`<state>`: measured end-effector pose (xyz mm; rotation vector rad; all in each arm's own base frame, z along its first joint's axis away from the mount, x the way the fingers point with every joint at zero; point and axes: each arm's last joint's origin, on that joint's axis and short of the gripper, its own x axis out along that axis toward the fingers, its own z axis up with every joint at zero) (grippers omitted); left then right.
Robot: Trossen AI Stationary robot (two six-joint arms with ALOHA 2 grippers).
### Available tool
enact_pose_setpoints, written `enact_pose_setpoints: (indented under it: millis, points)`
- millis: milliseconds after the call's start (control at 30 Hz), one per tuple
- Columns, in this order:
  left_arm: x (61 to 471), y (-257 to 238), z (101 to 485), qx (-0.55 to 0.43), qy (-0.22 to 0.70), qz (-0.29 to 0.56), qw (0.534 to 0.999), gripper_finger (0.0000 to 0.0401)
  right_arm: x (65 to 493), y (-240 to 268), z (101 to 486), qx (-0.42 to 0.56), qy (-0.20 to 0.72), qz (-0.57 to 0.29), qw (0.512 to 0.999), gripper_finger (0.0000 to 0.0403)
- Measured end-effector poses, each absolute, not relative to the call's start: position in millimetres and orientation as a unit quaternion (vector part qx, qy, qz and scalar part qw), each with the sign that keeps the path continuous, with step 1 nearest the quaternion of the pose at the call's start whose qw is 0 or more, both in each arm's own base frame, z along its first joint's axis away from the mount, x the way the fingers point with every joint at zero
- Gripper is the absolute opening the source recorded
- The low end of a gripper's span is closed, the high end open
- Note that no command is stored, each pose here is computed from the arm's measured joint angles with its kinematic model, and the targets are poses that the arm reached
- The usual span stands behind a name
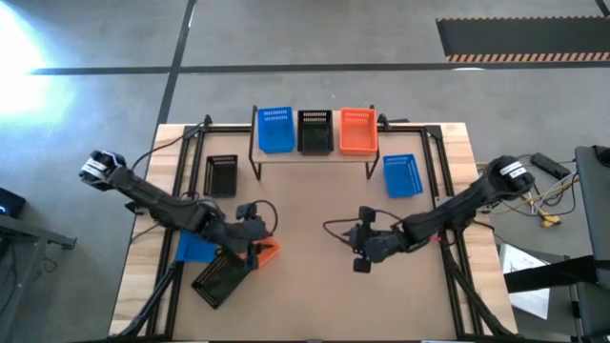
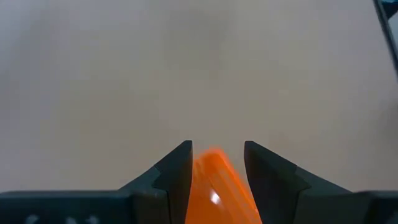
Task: Stack baskets on shelf by color
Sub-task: Stack the left blue bin on top of the blue bin on the shelf
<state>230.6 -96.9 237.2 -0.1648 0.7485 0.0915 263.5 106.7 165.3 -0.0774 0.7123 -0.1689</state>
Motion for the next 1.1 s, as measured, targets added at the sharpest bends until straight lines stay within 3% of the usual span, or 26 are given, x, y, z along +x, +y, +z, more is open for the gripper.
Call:
enact_pose_setpoints:
  millis: [233,333,433,533,733,1100]
  points:
    - [227,-107,232,-0.241,0.410,0.046,0.878,0.0130,265,108,145,-0.059,0.368,-0.083,0.924,0.0060]
    - [226,-107,228,-0.262,0.426,0.040,0.865,0.0130,265,108,142,-0.070,0.376,-0.081,0.920,0.0057]
    - [223,-109,229,-0.252,0.466,0.001,0.848,0.0130,264,107,141,-0.072,0.379,-0.082,0.919,0.0056]
    - [212,-109,238,-0.248,0.550,-0.014,0.798,0.0130,263,107,142,-0.079,0.379,-0.079,0.919,0.0054]
    - [177,-112,263,-0.174,0.697,0.044,0.695,0.0130,265,107,142,-0.092,0.369,-0.088,0.921,0.0054]
    - [143,-130,228,-0.093,0.748,0.045,0.656,0.0130,267,107,143,-0.108,0.357,-0.093,0.923,0.0054]
